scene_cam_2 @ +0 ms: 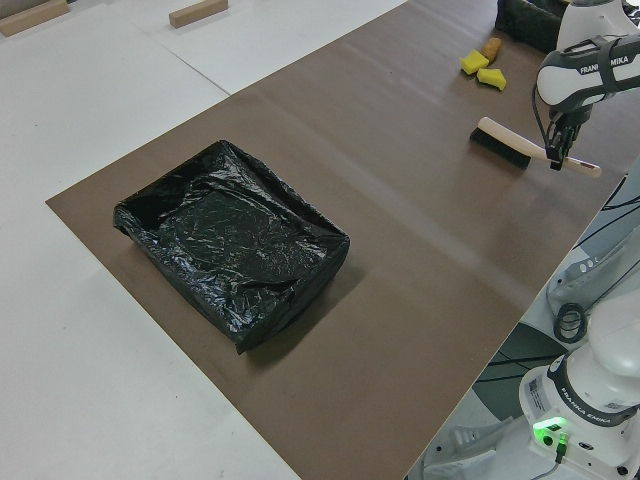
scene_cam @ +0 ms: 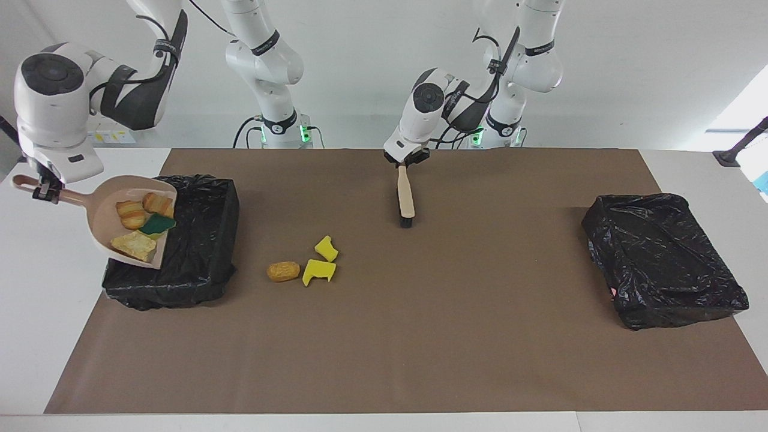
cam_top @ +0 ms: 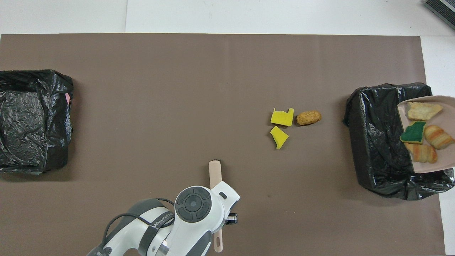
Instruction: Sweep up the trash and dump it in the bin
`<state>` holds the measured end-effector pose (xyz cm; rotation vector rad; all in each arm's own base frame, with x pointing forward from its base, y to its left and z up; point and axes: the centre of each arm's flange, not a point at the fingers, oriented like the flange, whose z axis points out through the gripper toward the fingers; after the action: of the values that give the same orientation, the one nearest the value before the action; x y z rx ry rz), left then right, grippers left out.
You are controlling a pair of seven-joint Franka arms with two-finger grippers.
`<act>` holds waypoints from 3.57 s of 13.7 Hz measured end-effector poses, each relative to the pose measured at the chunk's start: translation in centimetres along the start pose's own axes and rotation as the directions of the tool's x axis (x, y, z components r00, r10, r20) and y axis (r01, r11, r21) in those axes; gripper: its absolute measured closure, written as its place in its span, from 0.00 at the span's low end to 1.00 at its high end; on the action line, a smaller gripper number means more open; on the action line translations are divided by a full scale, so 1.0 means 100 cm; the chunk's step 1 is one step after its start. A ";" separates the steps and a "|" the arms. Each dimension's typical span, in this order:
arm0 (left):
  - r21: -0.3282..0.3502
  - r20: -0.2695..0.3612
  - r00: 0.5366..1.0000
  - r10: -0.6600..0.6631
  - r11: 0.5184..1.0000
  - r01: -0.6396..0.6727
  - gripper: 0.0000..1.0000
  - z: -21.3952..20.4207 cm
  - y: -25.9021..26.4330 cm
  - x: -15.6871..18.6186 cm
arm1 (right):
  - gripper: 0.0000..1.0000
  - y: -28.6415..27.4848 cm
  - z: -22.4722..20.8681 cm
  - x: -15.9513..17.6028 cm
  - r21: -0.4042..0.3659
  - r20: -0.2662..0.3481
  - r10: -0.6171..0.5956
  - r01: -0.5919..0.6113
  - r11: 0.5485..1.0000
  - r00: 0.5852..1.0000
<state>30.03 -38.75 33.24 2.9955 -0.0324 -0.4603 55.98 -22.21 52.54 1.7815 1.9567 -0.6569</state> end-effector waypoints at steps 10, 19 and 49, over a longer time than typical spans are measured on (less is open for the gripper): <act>-0.089 -0.073 0.982 -0.174 0.982 0.168 0.00 -0.080 -0.060 0.072 | 0.67 -0.037 -0.074 -0.012 0.012 0.072 0.073 -0.074 0.997 0.995; -0.042 -0.226 0.970 -0.094 0.995 0.087 0.00 -0.184 -0.223 0.142 | 0.67 -0.020 -0.135 0.112 0.205 -0.256 0.532 -0.493 0.846 0.807; 0.087 -0.251 0.964 0.085 0.994 -0.065 0.00 -0.390 -0.315 0.098 | 0.04 0.106 -0.244 0.580 0.623 -0.025 0.981 -0.770 -0.135 -0.192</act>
<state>51.25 -3.71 63.69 3.0911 -0.1446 -0.0649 61.12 39.55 37.16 3.1726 -0.1081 0.1084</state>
